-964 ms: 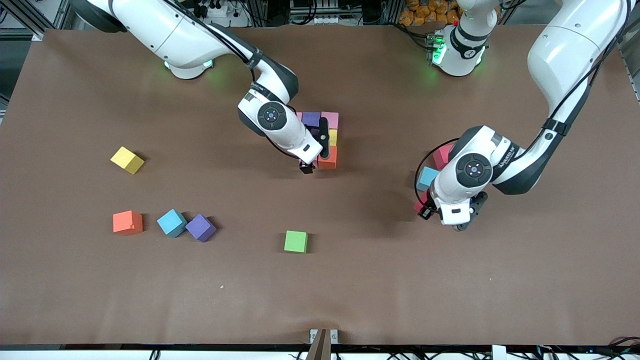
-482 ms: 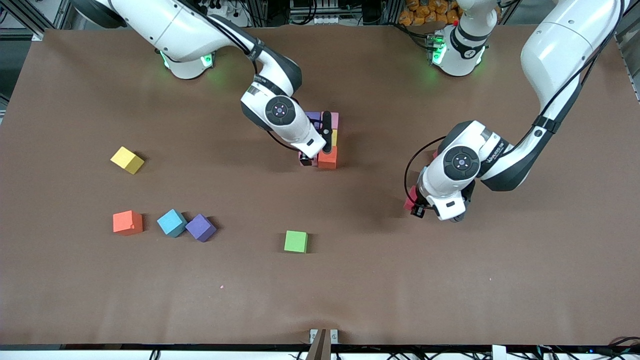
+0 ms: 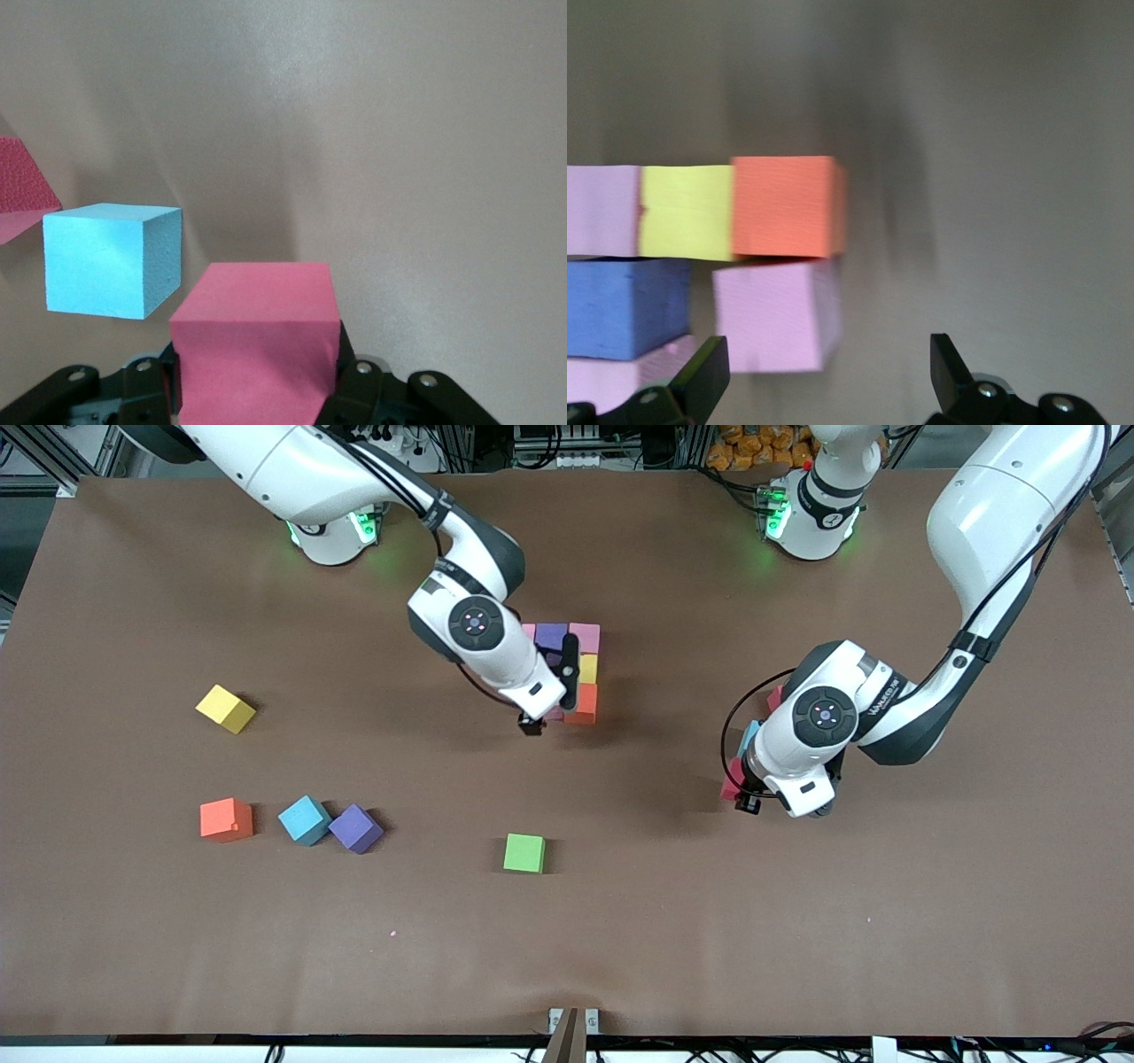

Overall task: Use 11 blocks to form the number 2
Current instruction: 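Grasp the purple cube with the right gripper while the left gripper carries magenta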

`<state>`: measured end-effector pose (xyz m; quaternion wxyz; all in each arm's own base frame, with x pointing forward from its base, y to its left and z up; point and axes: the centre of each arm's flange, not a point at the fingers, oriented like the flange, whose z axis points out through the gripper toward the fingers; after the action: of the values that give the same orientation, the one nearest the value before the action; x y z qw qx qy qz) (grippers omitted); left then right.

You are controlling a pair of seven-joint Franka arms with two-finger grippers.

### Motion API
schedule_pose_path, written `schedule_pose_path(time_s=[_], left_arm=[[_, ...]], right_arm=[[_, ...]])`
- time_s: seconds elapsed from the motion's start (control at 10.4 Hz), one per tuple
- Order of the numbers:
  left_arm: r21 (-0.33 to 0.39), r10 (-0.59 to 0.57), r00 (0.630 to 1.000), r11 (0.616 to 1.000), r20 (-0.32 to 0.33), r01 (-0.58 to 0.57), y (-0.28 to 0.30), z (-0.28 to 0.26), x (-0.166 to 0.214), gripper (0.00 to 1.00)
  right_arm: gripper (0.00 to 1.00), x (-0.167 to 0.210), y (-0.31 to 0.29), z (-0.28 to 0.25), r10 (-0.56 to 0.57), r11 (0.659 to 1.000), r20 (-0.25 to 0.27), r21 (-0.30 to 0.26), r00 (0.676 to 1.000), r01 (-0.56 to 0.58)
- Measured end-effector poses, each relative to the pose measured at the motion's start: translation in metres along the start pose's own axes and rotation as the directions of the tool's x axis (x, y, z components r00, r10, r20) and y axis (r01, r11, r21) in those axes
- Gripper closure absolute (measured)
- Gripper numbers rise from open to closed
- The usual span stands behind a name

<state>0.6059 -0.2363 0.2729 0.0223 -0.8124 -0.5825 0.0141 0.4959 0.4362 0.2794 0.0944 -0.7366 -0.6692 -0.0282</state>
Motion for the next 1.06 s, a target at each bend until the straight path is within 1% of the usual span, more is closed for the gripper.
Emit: schedule_pose_path(time_s=[0.1,0.29,0.48,0.67,0.87,0.96,1.06], left_arm=[[0.001,-0.006,1.000,1.000,0.003,0.006,0.000,0.000,0.002,0.40],[0.012,-0.028,0.999,1.000,0.029,0.027,0.000,0.000,0.003,0.40],[0.016,-0.038,0.998,0.999,0.042,0.037,0.000,-0.001,0.002,0.40],[0.016,-0.056,0.997,0.998,0.060,0.056,0.002,-0.005,0.004,0.40],[0.024,-0.093,0.991,0.996,0.091,0.092,0.007,-0.014,0.010,0.40],[0.031,-0.109,0.989,0.994,0.100,0.106,0.009,-0.020,0.013,0.40],[0.030,-0.128,0.986,0.992,0.106,0.125,0.011,-0.025,0.014,0.40]], right_arm=[[0.00,-0.007,0.024,-0.016,0.030,0.998,-0.021,-0.046,0.999,-0.031],[0.00,-0.031,0.074,-0.044,0.096,0.986,-0.051,-0.128,0.994,-0.102],[0.00,-0.047,0.108,-0.054,0.137,0.975,-0.068,-0.170,0.988,-0.147],[0.00,-0.058,0.136,-0.053,0.162,0.961,-0.085,-0.214,0.983,-0.177],[0.00,-0.062,0.157,-0.043,0.167,0.950,-0.124,-0.246,0.978,-0.193],[0.00,-0.062,0.166,-0.033,0.168,0.946,-0.136,-0.257,0.976,-0.199],[0.00,-0.070,0.176,-0.025,0.174,0.941,-0.132,-0.269,0.976,-0.204]])
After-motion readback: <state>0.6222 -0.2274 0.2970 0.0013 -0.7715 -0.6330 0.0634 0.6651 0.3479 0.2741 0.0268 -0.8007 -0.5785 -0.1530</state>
